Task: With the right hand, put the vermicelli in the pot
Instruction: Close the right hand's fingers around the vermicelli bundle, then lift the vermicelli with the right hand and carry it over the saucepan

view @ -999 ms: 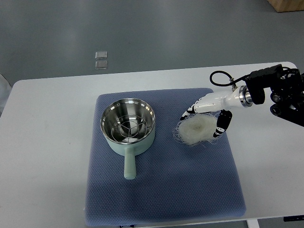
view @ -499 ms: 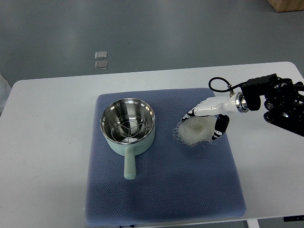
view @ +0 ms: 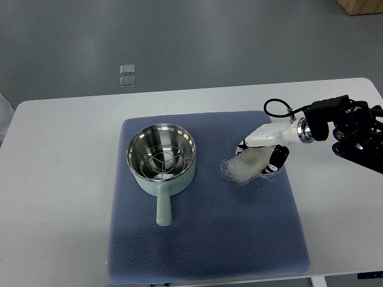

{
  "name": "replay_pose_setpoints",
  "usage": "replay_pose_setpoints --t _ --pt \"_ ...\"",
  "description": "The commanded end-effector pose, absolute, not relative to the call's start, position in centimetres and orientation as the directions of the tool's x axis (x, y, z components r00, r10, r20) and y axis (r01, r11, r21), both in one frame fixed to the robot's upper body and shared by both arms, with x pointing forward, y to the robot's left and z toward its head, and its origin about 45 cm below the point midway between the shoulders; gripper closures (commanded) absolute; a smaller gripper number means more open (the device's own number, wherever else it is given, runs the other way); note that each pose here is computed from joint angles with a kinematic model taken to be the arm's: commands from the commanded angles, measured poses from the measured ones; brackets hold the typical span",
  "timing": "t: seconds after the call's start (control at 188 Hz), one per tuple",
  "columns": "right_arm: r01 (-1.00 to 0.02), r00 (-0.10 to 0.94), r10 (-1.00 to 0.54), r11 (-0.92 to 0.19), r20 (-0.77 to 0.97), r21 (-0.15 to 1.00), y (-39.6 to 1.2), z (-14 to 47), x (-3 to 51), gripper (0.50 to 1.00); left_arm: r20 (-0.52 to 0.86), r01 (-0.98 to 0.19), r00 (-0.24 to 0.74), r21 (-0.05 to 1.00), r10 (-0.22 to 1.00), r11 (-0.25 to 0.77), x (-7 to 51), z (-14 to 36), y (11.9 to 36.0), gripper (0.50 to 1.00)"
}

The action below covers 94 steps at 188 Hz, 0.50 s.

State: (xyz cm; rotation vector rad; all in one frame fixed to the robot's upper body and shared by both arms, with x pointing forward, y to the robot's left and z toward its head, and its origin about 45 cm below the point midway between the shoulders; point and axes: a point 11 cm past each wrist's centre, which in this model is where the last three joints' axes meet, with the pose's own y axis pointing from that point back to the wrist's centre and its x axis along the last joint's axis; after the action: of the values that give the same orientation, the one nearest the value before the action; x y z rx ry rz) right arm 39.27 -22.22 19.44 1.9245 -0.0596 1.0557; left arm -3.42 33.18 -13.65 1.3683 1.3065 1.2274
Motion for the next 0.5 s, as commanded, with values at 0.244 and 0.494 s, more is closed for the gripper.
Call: replay_pose_setpoints --t 0.244,0.494 --pt "-0.482 0.594 0.286 -0.622 0.752 0.617 -21.7 23.5 41.3 0.912 0.090 0.152 -0.031 0.985 0.995 -0.084 -3.4 -13.6 33.2 0.500" --pt "-0.527 0.531 0.247 -0.652 0.810 0.544 -20.5 28.8 43.3 0.904 0.090 0.152 -0.031 0.985 0.995 -0.084 -3.4 -13.6 33.2 0.500"
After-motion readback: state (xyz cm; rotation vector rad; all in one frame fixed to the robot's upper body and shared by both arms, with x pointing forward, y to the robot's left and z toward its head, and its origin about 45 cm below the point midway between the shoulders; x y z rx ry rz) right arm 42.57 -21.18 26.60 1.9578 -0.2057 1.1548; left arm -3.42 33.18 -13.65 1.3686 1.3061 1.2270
